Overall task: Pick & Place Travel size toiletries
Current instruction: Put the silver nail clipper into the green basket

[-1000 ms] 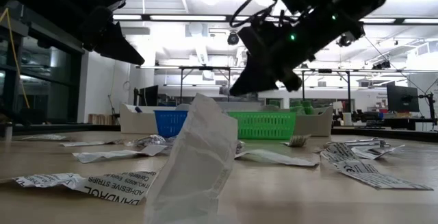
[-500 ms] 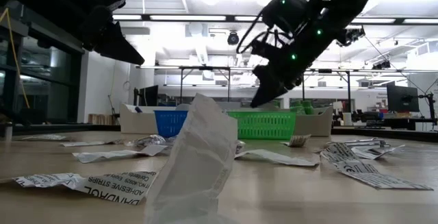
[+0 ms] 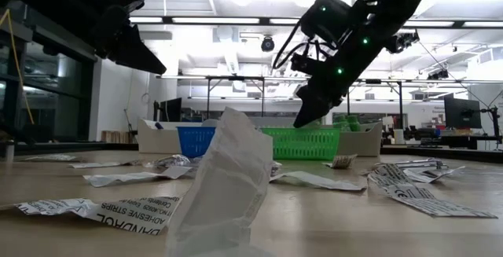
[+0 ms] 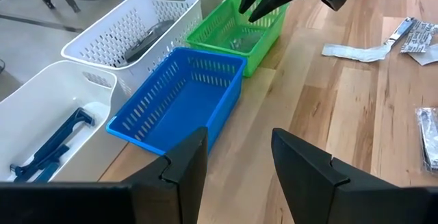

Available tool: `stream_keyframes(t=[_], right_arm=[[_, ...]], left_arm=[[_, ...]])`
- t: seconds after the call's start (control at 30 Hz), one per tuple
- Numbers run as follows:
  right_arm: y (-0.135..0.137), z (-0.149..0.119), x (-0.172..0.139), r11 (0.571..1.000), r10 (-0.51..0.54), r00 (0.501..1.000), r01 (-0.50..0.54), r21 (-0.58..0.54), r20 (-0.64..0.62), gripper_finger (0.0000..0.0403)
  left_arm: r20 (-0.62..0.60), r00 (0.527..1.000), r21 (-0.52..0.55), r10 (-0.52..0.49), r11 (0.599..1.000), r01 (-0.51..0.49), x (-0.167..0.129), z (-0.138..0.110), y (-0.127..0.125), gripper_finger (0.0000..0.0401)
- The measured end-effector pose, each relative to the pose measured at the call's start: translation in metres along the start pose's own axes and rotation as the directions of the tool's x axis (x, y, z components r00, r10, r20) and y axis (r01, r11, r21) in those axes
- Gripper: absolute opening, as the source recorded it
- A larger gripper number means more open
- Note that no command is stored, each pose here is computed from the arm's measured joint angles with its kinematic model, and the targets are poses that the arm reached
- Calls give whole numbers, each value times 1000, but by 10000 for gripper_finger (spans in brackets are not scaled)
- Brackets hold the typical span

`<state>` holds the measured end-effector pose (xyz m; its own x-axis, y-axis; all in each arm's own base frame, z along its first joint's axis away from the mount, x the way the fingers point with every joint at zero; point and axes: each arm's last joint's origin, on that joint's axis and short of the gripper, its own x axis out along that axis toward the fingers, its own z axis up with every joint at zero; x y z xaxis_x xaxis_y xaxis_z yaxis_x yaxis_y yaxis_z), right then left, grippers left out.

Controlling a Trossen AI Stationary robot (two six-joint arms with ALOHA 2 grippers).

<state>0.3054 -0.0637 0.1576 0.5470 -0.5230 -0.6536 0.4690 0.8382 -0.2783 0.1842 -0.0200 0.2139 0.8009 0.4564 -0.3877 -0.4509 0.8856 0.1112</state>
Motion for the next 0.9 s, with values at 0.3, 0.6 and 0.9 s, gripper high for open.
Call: stream_keyframes(t=[0.3,0.6,0.9], right_arm=[[0,3,-17,991,16,1000,-15,135,-8,136],[14,-1,-82,921,306,949,-273,279,-81,134],[46,-33,-118,916,384,872,-318,246,-303,123]], left_arm=[[-1,1000,-7,-5,1000,5,0,0,0,161],[-3,1000,-7,-13,1000,13,0,0,0,161],[-4,1000,-7,-15,1000,15,0,0,0,161]])
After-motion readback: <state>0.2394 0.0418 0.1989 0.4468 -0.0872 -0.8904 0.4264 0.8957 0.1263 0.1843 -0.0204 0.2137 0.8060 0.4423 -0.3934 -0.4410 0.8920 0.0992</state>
